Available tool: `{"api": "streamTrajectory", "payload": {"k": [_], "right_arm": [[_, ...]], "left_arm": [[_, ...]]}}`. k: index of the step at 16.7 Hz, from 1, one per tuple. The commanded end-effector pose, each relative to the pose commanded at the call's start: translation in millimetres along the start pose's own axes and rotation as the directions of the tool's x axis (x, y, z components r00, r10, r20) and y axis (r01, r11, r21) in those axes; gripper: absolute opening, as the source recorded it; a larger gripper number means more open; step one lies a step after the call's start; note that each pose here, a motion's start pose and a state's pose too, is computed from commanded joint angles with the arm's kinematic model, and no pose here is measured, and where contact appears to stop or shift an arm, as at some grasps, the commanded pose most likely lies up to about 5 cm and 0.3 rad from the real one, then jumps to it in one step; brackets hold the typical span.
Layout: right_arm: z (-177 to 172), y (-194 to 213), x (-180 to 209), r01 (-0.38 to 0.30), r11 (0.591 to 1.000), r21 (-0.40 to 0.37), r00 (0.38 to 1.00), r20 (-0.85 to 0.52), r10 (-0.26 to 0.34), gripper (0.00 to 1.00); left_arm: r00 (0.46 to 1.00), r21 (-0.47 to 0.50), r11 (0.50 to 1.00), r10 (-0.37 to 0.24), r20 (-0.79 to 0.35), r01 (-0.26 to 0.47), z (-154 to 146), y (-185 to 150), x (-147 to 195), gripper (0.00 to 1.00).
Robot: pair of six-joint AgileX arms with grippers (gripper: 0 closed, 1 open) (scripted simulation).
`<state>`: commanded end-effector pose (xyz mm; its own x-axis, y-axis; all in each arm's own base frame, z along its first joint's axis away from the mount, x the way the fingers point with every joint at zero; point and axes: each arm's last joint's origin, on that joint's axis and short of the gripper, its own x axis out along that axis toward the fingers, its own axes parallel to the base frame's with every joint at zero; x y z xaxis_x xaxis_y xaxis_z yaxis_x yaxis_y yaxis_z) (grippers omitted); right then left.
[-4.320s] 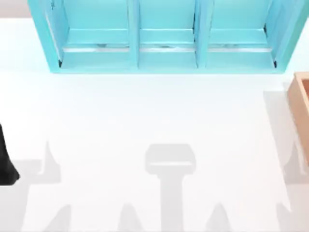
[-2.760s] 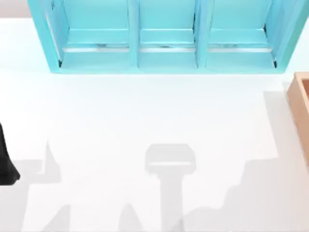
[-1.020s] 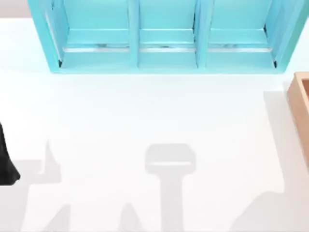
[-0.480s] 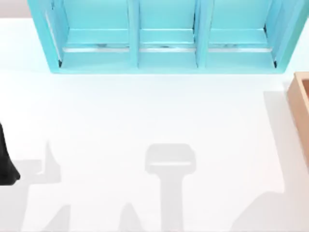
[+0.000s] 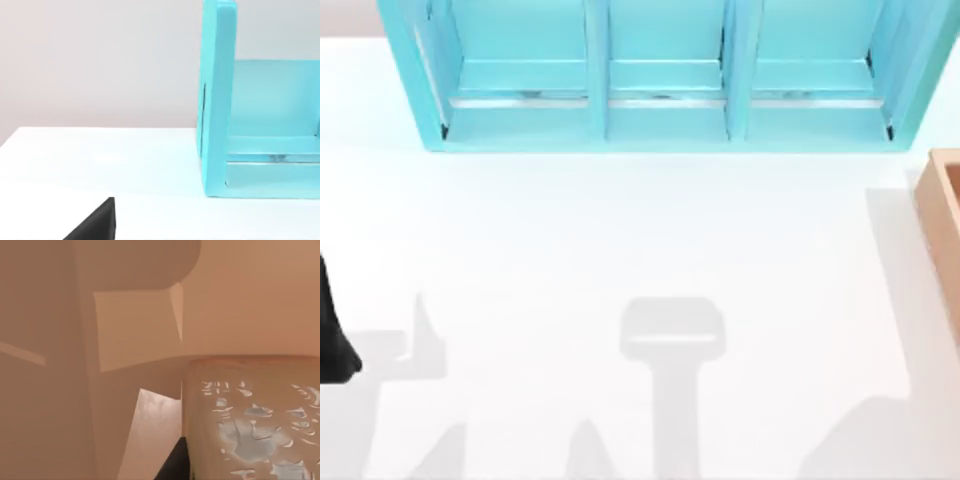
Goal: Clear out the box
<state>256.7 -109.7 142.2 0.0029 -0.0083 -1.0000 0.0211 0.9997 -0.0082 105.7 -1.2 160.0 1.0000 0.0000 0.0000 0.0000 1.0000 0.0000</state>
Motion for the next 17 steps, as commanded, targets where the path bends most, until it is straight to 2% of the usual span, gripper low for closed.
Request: {"api": "streamTrajectory", "payload": {"k": [4, 13, 17], "right_arm": [[3, -2, -10, 0.002, 1.0, 0.002, 1.0, 0.003, -0.002, 0.0], [4, -3, -116, -0.004, 1.0, 0.0, 1.0, -0.013, 0.004, 0.0], [0, -1, -131, 0.001, 1.0, 0.001, 1.0, 0.002, -0.001, 0.0]], "left_arm": [[1.0, 0.0, 1.0, 0.0, 0.0, 0.0, 0, 0, 0, 1.0], [1.0, 0.0, 1.0, 0.0, 0.0, 0.0, 0, 0, 0, 1.0], [1.0, 0.0, 1.0, 0.0, 0.0, 0.0, 0, 0, 0, 1.0]]}}
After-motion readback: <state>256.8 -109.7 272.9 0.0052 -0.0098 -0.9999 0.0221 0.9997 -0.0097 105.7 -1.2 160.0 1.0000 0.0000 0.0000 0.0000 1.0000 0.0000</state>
